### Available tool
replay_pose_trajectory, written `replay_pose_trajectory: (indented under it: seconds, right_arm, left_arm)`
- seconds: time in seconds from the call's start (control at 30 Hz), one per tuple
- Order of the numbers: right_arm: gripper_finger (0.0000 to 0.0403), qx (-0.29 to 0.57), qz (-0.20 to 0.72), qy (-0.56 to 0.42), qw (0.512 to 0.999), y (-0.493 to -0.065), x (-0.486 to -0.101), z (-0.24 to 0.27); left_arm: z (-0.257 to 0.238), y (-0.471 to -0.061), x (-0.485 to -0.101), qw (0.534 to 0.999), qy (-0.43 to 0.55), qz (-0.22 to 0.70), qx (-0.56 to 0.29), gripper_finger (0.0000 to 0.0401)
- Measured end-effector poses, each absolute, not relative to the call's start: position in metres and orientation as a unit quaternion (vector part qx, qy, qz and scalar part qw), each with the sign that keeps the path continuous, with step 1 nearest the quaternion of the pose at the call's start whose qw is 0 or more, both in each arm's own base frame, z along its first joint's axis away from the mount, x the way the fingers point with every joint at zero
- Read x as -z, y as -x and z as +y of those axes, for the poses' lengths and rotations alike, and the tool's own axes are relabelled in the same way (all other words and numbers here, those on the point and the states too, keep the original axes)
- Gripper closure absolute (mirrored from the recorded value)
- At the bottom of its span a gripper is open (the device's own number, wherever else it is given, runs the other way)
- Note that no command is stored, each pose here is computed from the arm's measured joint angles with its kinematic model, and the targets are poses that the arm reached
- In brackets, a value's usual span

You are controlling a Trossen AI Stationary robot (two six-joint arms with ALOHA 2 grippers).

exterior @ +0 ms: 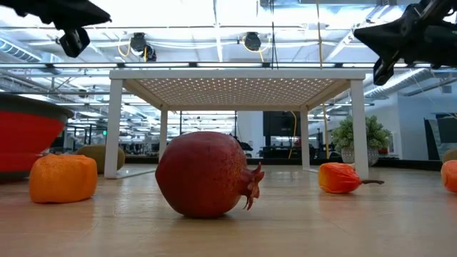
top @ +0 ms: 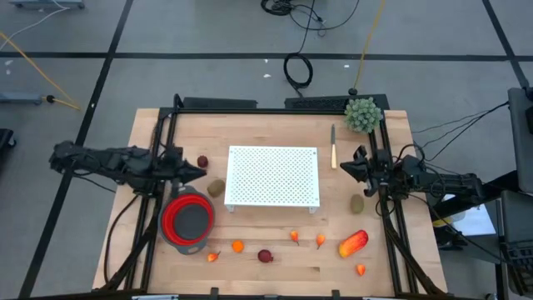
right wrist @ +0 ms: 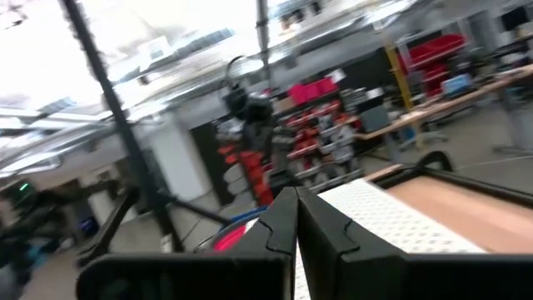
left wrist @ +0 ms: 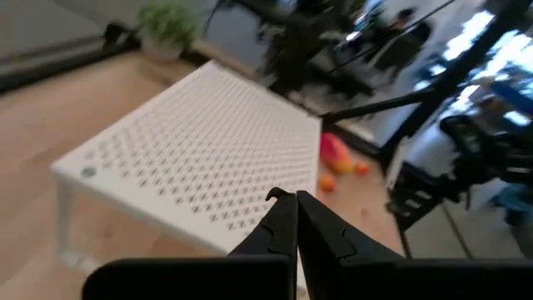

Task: Pick & Place Fruit
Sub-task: Put the strainer bowl on the shelf

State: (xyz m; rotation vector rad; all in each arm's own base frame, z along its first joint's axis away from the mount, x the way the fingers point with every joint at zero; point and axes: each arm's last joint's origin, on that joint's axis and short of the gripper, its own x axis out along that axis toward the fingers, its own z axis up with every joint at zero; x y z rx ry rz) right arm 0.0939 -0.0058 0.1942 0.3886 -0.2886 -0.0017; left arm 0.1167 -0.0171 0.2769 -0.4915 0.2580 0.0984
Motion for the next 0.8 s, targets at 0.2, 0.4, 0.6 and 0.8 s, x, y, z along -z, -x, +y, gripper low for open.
replay_pose_trajectory:
  seconds: [0.2, 0.4, 0.6, 0.8]
  right_arm:
    - [0.0402, -0.063, -0.129, -0.183, 0.973, -0.094, -0.194, -0.002]
    - [0.0402, -0.063, -0.129, -0.183, 0.973, -0.094, -0.194, -0.002]
    - [0.0402, -0.061, -0.130, -0.173, 0.974, -0.094, -0.194, -0.002]
    - [0.0402, -0.054, -0.133, -0.136, 0.980, -0.094, -0.194, -0.002]
  left_arm:
    - [-0.021, -0.135, -0.289, 0.924, 0.284, 0.235, -0.106, 0.0399]
    - [-0.023, -0.136, -0.296, 0.875, 0.320, 0.331, -0.148, 0.0399]
    - [-0.023, -0.126, -0.291, 0.832, 0.339, 0.395, -0.191, 0.0399]
    - [-0.020, -0.111, -0.282, 0.764, 0.384, 0.446, -0.265, 0.0399]
